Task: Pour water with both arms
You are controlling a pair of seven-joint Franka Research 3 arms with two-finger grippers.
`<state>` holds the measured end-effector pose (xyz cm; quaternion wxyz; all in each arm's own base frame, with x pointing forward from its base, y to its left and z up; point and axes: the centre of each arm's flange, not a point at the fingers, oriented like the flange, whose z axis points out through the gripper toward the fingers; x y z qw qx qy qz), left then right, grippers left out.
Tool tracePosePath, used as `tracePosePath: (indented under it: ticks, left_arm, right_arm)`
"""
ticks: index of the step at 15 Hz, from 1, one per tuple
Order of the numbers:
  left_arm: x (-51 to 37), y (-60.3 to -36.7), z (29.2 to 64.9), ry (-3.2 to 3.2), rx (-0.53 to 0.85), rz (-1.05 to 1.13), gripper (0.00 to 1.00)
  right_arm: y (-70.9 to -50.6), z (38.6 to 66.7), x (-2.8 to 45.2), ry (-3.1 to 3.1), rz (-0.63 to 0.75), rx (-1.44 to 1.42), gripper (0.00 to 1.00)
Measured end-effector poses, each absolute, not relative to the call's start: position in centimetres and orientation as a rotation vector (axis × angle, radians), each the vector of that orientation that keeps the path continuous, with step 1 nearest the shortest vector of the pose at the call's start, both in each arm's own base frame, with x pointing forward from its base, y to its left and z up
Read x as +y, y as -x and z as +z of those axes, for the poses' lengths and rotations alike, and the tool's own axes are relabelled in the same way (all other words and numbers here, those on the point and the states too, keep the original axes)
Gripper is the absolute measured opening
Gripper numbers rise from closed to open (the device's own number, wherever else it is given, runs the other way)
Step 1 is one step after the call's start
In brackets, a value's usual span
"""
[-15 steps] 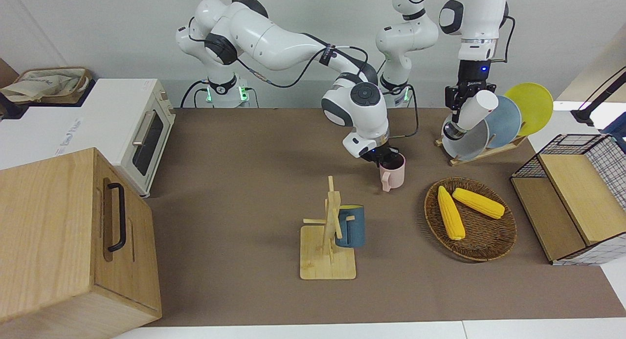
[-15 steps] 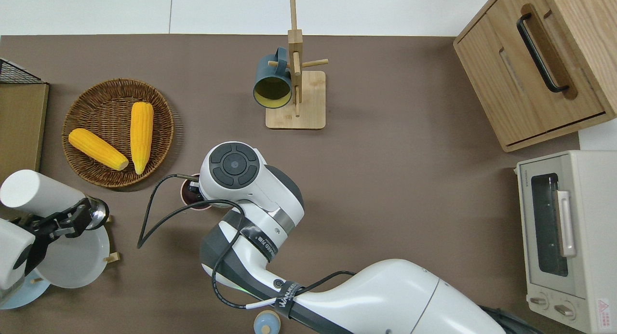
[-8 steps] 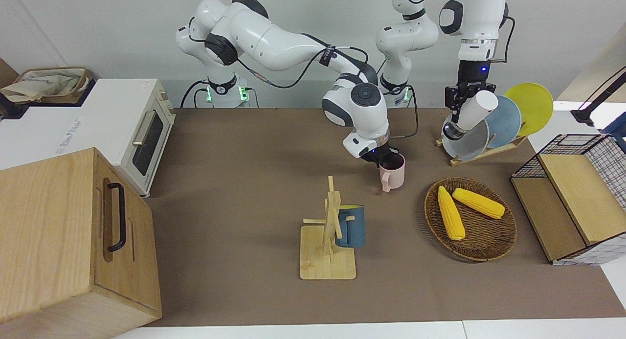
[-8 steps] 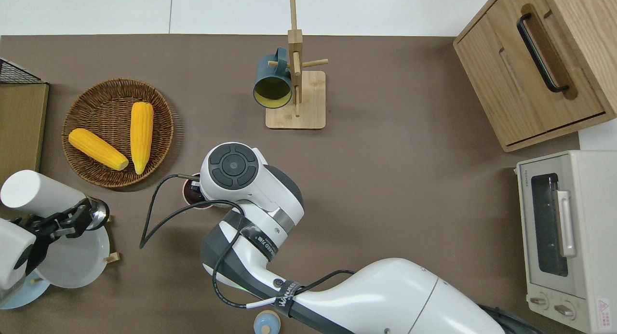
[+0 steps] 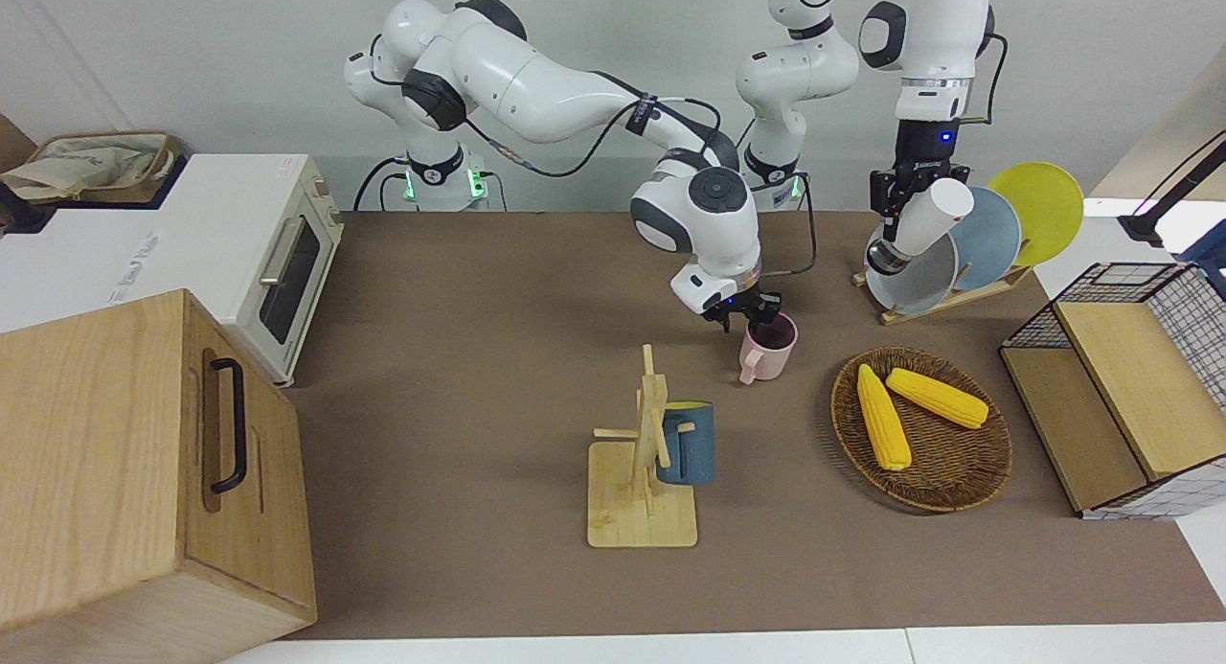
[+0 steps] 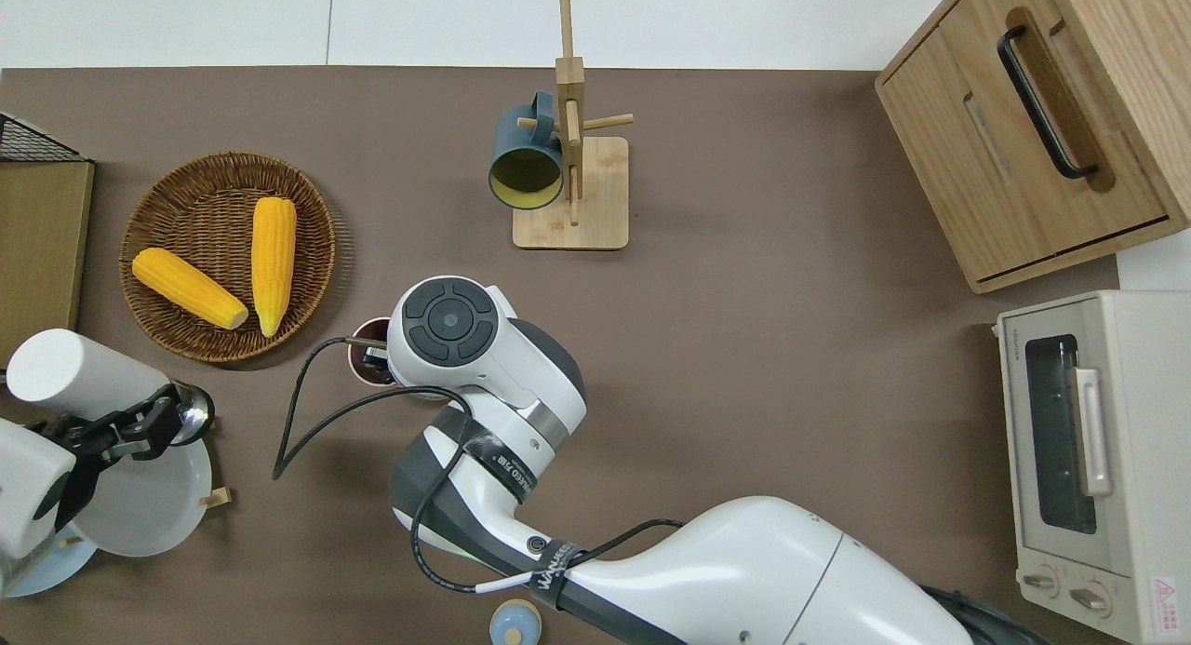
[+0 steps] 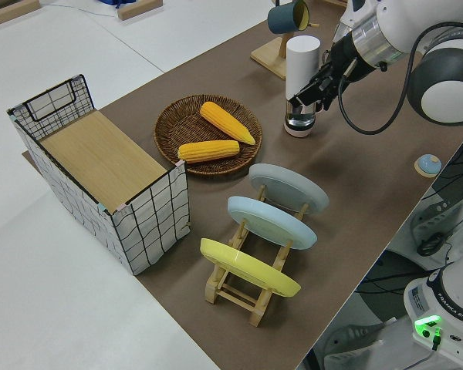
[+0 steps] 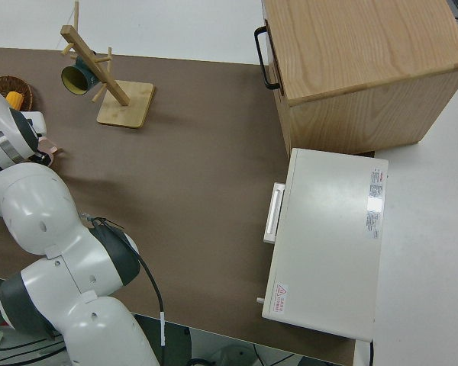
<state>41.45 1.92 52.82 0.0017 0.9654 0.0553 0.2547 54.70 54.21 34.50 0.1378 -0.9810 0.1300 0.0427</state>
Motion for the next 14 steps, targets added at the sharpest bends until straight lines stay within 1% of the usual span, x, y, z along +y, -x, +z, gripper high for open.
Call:
tracePosePath:
  ticks: [2, 4, 7, 9, 11, 14]
  left_arm:
    - [1.6, -41.5, 52.7, -3.034, 0.158, 0.795, 0.64]
    - [0.9, -41.5, 52.4, -3.036, 0.134, 0.787, 0.64]
    - [0.0, -41.5, 51.8, -3.040, 0.095, 0.762, 0.64]
    - [-0.5, -41.5, 51.5, -3.042, 0.078, 0.748, 0.64]
    - [-0.5, -41.5, 51.3, -3.045, 0.074, 0.734, 0.64]
    - [-0.7, -41.5, 51.3, -3.047, 0.067, 0.724, 0.64]
  right_arm:
    - [-54.7, 34.5, 54.2, 2.838, 0.123, 0.376, 0.85]
    - [-54.7, 34.5, 54.2, 2.837, 0.122, 0.377, 0.99]
    - [-55.0, 35.0, 54.1, 2.831, 0.115, 0.381, 0.99]
    - [-55.4, 36.2, 53.6, 2.837, 0.112, 0.389, 1.00]
    - [-56.0, 38.6, 52.4, 2.864, 0.107, 0.378, 1.00]
    - [-57.0, 43.6, 48.9, 2.927, 0.073, 0.247, 1.00]
